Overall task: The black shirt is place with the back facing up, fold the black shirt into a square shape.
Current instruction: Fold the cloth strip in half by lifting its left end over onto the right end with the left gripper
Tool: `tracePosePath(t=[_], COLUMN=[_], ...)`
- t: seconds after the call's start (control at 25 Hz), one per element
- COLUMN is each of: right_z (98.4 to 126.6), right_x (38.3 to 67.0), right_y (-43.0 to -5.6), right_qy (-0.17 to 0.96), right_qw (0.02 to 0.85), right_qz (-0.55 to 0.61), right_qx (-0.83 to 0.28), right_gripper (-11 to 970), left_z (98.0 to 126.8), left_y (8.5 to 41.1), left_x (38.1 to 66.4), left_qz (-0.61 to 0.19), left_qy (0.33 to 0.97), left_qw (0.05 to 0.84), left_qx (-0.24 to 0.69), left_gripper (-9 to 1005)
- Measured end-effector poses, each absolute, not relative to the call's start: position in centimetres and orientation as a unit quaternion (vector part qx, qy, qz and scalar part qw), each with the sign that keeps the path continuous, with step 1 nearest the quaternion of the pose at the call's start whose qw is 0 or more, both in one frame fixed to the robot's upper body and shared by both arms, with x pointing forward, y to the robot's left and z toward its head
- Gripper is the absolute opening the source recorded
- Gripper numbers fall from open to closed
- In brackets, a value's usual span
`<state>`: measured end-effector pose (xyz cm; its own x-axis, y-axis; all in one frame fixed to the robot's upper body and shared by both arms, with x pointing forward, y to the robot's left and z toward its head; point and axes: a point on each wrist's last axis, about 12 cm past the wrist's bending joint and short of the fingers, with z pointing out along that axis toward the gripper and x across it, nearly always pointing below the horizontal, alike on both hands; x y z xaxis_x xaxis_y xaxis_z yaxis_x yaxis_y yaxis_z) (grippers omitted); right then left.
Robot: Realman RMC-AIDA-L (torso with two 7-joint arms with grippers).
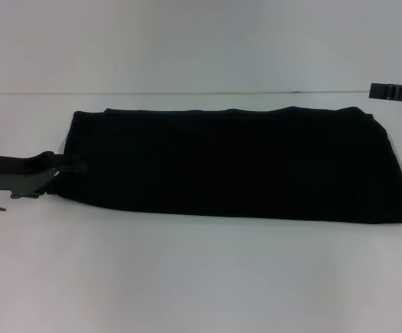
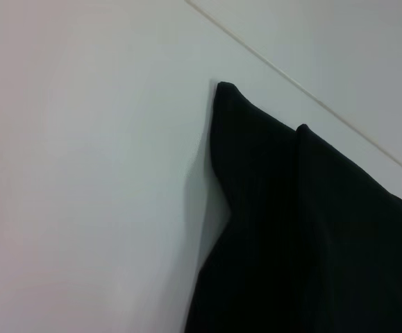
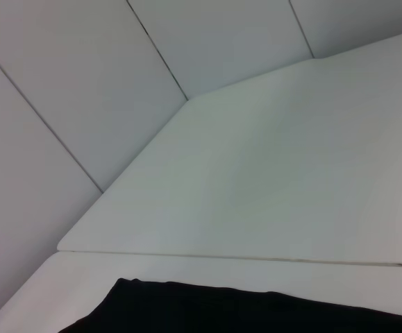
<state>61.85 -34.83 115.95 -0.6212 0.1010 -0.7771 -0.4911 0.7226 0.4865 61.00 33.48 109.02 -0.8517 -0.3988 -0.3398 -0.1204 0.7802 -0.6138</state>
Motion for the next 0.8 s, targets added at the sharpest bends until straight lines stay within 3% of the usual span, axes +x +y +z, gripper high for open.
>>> tracePosePath(t=[0.2,0.68,0.8], right_z=[115.95,115.92,115.84], right_x=[61.85,61.84,61.82], right_y=[-34.83,-34.82,-34.77], right_qy=[0.828,0.828,0.828], right_qw=[0.419,0.419,0.417], right_qz=[0.353,0.354,0.355], right_qx=[-0.117,-0.117,-0.117], right_gripper=[930,930,930], left_z=[109.02,108.92,108.93], left_y=[33.61,34.0,34.14], left_x=[60.95,60.95,60.96], left_qz=[-0.297,-0.285,-0.282], left_qy=[0.915,0.917,0.917], left_qw=[0.239,0.246,0.249], left_qx=[-0.13,-0.13,-0.131], left_gripper=[872,446,270])
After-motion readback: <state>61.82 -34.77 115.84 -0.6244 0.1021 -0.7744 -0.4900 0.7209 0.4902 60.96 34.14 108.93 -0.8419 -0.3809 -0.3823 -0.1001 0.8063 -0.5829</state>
